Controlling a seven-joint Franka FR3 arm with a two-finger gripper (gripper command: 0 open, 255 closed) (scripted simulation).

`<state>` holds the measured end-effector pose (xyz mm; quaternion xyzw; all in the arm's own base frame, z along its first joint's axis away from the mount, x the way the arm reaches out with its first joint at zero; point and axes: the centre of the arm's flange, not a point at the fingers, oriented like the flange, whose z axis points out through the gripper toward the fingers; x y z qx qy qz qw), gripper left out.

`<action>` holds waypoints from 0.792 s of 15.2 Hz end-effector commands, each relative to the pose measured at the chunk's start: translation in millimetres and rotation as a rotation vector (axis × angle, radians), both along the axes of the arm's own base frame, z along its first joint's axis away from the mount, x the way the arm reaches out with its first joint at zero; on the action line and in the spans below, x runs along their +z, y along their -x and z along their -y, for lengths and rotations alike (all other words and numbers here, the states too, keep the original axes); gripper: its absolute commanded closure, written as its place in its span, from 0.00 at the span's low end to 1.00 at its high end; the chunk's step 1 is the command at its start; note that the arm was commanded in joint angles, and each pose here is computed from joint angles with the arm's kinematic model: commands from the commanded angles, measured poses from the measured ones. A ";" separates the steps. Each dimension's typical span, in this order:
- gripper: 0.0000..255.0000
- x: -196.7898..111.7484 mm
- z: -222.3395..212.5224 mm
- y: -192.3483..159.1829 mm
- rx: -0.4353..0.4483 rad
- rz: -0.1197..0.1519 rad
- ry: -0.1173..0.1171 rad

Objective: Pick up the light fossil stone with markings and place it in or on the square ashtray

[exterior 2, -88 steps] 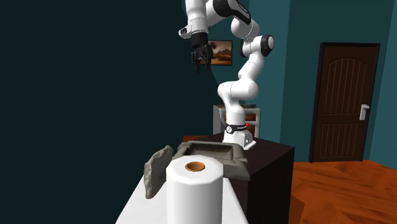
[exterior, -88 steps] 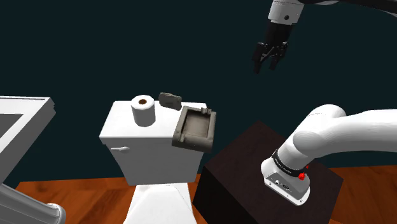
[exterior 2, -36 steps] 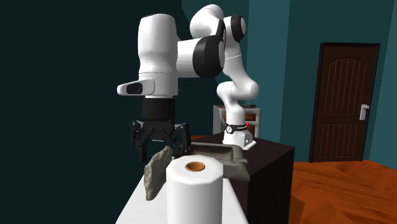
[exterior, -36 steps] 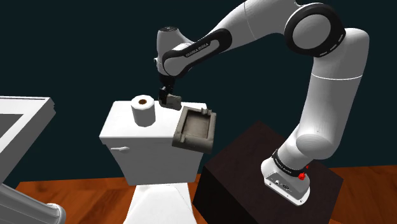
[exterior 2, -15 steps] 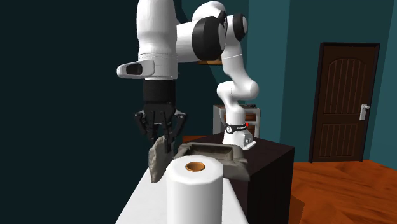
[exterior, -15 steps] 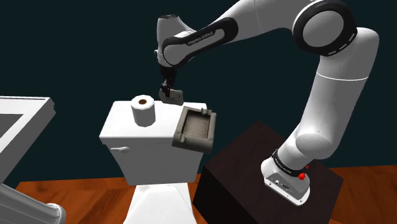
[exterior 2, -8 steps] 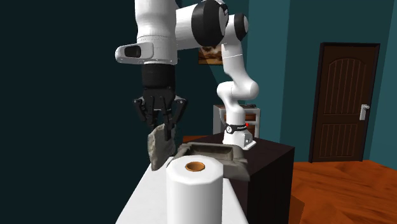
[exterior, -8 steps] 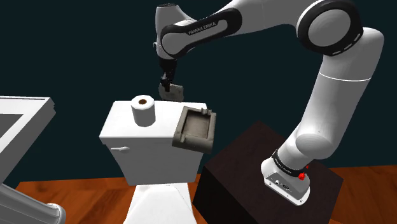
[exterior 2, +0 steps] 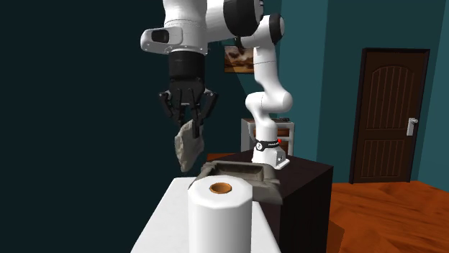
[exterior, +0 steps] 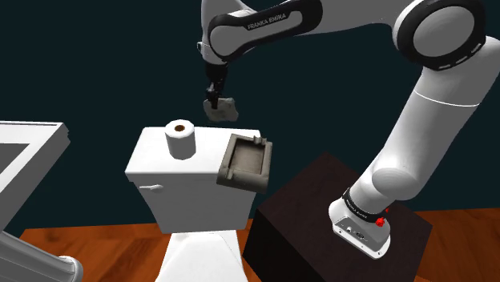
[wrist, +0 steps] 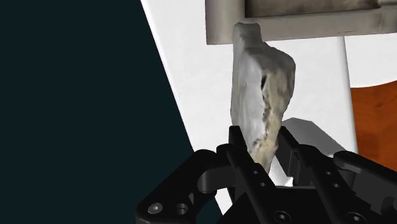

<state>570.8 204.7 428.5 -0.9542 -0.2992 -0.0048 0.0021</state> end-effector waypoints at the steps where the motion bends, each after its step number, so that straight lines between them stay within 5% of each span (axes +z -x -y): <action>1: 1.00 3.5 5.6 27.1 -0.002 0.007 -0.001; 12: 1.00 19.6 18.6 171.8 -0.002 0.007 -0.001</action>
